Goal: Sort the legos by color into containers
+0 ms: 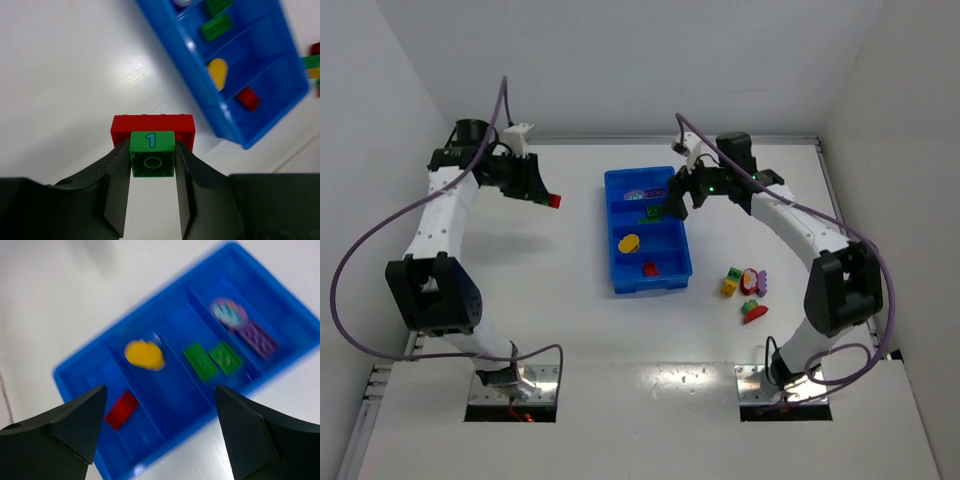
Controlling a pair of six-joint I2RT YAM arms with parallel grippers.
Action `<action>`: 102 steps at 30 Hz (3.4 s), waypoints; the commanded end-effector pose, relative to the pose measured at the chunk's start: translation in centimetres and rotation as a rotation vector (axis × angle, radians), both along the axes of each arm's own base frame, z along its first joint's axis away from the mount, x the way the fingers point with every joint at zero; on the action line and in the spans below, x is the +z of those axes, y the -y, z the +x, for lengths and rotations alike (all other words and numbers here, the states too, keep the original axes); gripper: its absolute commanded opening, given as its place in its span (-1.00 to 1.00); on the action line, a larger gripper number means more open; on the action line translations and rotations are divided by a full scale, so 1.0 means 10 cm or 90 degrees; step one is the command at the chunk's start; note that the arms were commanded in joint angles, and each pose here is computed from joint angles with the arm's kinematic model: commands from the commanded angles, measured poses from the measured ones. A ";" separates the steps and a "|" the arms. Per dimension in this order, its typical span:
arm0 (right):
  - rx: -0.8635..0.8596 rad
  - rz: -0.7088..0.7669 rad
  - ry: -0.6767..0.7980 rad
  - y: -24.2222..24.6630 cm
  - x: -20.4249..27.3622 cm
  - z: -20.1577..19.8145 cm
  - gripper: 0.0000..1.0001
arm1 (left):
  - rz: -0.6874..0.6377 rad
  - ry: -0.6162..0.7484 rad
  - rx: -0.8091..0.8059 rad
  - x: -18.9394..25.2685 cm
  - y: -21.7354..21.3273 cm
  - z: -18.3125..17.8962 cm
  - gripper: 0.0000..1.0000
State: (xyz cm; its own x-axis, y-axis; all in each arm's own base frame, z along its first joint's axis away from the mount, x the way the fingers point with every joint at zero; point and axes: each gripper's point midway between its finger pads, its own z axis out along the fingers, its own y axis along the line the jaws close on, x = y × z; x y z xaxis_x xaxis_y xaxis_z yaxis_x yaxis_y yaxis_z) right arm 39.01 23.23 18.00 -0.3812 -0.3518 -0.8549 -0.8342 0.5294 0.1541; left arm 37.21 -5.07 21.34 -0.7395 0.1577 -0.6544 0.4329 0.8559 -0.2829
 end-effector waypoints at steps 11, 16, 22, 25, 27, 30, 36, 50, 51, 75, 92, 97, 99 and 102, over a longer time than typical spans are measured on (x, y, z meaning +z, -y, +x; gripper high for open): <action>0.228 0.146 0.247 -1.26 0.75 -0.13 0.76 | -0.467 -0.155 -0.092 0.32 0.47 -0.24 -0.80; 0.250 0.154 0.268 -1.55 0.64 -0.23 0.76 | -0.601 -0.192 -0.107 0.44 0.52 -0.29 -0.80; 0.284 0.167 0.277 -1.85 0.63 -0.29 0.76 | -0.671 -0.222 -0.144 0.60 0.54 -0.39 -0.88; 0.296 0.170 0.277 -1.94 0.63 -0.35 0.74 | -0.670 -0.210 -0.154 0.64 0.54 -0.39 -0.90; 0.302 0.172 0.276 -1.99 0.62 -0.38 0.67 | -0.670 -0.210 -0.154 0.64 0.54 -0.39 -0.90; 0.313 0.174 0.275 -2.07 0.61 -0.44 0.62 | -0.672 -0.215 -0.152 0.62 0.54 -0.37 -0.93; 0.306 0.184 0.271 -2.16 0.63 -0.40 0.62 | -0.675 -0.221 -0.149 0.59 0.54 -0.38 -0.93; 0.307 0.191 0.255 -2.29 0.55 -0.34 0.35 | -0.663 -0.220 -0.165 0.61 0.65 -0.51 -0.93; 0.307 0.194 0.260 -2.29 0.57 -0.34 0.35 | -0.659 -0.219 -0.160 0.60 0.66 -0.52 -0.93; 0.301 0.174 0.288 -2.20 0.66 -0.42 -0.96 | -0.582 -0.171 -0.053 0.38 0.40 -0.28 -1.00; 0.237 0.100 0.315 -1.69 0.62 -0.30 -1.00 | -0.271 0.043 0.214 0.54 -0.48 0.55 -1.00; 0.175 0.045 0.308 -1.43 0.49 -0.19 -1.00 | -0.077 0.106 0.241 0.60 -0.38 0.73 -1.00; 0.124 0.027 0.292 -1.23 0.47 -0.10 -1.00 | 0.004 0.125 0.242 0.56 -0.28 0.77 -1.00; 0.071 0.016 0.266 -1.03 0.44 -0.06 -1.00 | 0.058 0.143 0.230 0.57 -0.09 0.78 -1.00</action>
State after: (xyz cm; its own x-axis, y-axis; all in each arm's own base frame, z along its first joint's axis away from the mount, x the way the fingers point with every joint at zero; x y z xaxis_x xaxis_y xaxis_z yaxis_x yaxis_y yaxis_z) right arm 37.47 36.10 20.67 0.0632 -0.3508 -0.9343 -0.9256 0.3295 -0.1863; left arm 45.22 -5.00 25.17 -0.6524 -0.1284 -0.7469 0.1934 0.9247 -0.3279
